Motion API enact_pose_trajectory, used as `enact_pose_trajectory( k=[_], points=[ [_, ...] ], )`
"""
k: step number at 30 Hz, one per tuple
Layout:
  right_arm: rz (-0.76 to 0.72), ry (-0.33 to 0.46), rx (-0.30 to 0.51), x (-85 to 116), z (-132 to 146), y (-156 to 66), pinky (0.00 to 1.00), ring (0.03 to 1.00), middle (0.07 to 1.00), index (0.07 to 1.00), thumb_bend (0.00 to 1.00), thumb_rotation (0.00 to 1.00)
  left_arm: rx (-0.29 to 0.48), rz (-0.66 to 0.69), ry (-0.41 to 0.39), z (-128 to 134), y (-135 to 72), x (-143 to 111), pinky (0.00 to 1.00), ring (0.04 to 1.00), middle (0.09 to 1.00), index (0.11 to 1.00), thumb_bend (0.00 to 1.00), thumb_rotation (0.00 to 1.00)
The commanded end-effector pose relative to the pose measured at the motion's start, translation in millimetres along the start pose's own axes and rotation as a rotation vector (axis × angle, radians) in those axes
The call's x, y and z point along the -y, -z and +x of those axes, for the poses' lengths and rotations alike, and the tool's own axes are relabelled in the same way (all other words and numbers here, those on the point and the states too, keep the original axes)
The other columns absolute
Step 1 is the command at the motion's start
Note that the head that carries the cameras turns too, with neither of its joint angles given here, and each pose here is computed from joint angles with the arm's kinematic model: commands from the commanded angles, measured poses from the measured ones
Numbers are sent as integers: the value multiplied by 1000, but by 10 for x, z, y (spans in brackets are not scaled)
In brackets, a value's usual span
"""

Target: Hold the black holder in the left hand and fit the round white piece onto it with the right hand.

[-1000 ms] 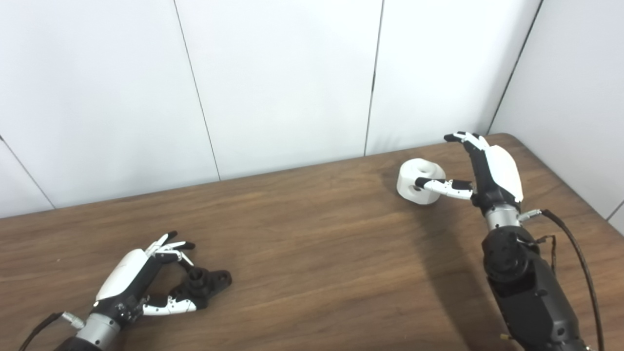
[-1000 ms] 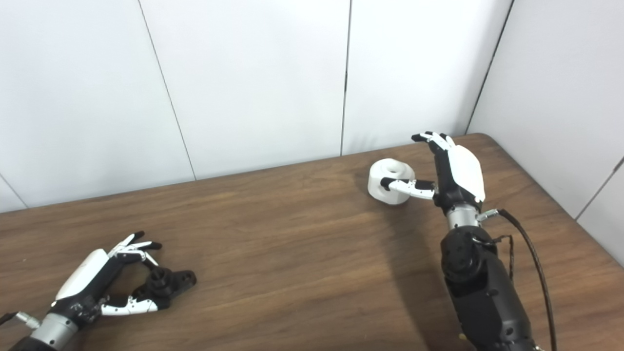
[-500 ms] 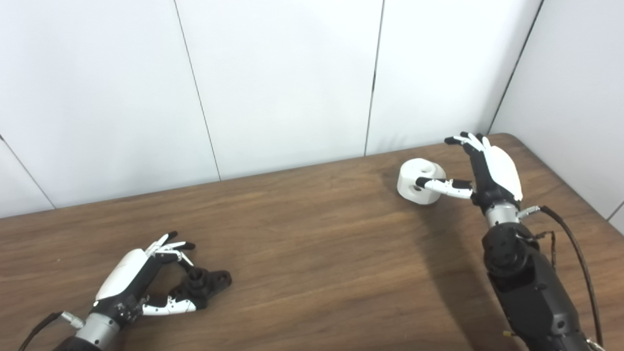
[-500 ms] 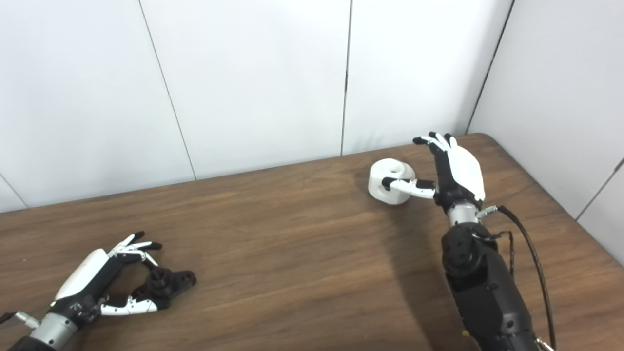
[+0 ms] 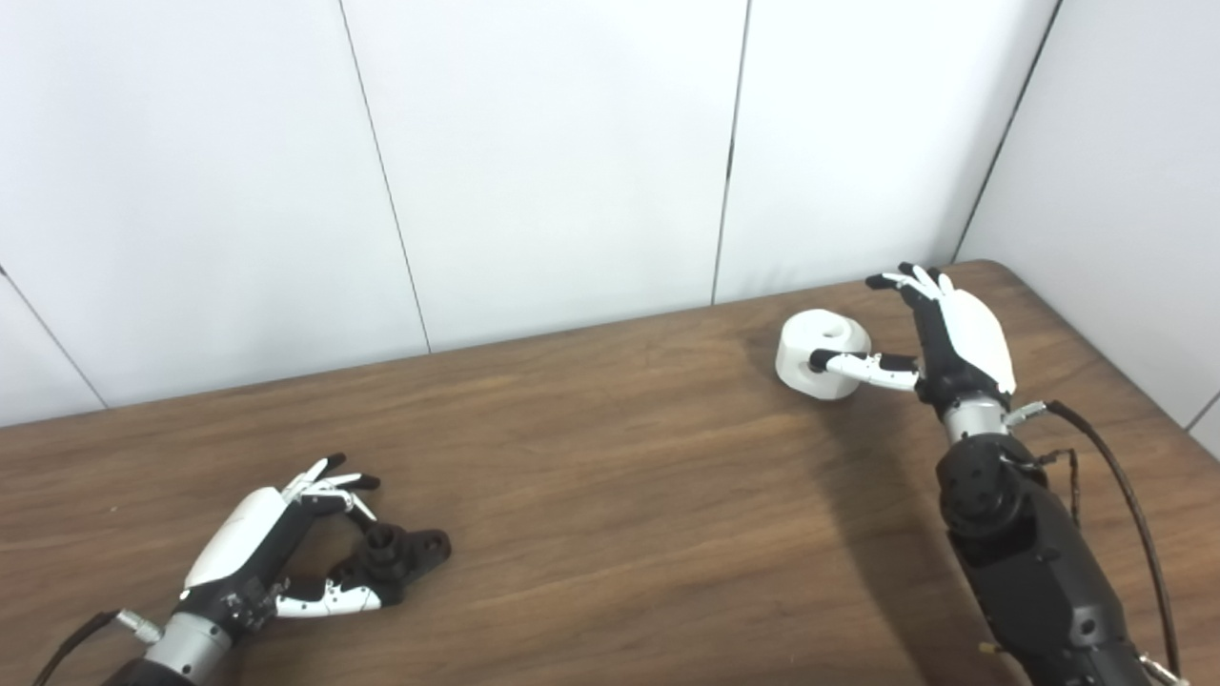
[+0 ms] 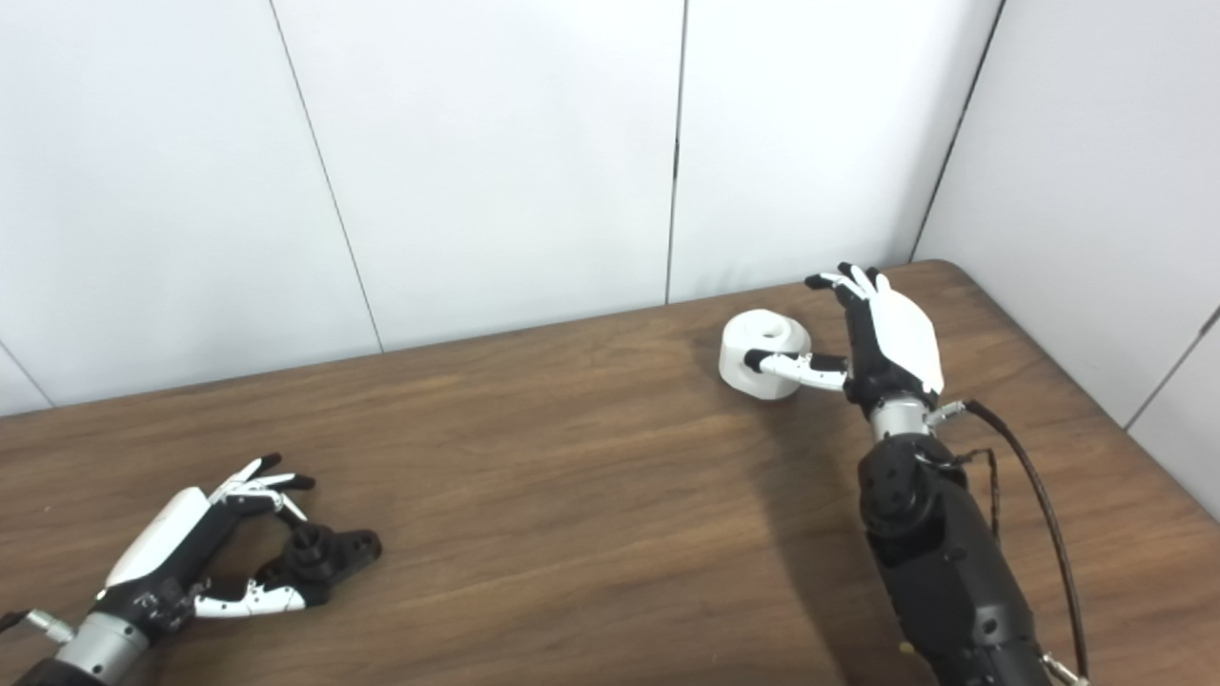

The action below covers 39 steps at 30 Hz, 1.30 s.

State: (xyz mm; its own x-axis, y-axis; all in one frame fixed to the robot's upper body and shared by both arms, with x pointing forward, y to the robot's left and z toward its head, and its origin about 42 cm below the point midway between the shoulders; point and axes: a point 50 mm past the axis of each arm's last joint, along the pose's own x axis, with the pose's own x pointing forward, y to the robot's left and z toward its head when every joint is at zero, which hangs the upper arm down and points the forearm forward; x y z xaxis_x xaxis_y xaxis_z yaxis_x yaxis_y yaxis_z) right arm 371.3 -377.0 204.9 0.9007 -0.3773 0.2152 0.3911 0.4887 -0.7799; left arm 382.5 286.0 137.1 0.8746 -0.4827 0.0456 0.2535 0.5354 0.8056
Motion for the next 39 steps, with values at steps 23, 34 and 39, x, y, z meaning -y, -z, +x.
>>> enact_pose_trajectory(
  k=[23,34,39],
  points=[
    [-43,18,9,96,223,-46,914,1000,942,787,794,476,48,43,-35,20,-41,-230,1000,988,840,483,517,40],
    [-61,4,-9,58,252,-14,980,1000,945,785,790,482,48,38,-35,7,-63,-243,1000,988,840,483,517,39],
    [-55,-3,-8,29,271,-18,997,1000,945,775,782,456,48,37,-35,9,-66,-242,1000,990,841,483,517,39]
  ],
)
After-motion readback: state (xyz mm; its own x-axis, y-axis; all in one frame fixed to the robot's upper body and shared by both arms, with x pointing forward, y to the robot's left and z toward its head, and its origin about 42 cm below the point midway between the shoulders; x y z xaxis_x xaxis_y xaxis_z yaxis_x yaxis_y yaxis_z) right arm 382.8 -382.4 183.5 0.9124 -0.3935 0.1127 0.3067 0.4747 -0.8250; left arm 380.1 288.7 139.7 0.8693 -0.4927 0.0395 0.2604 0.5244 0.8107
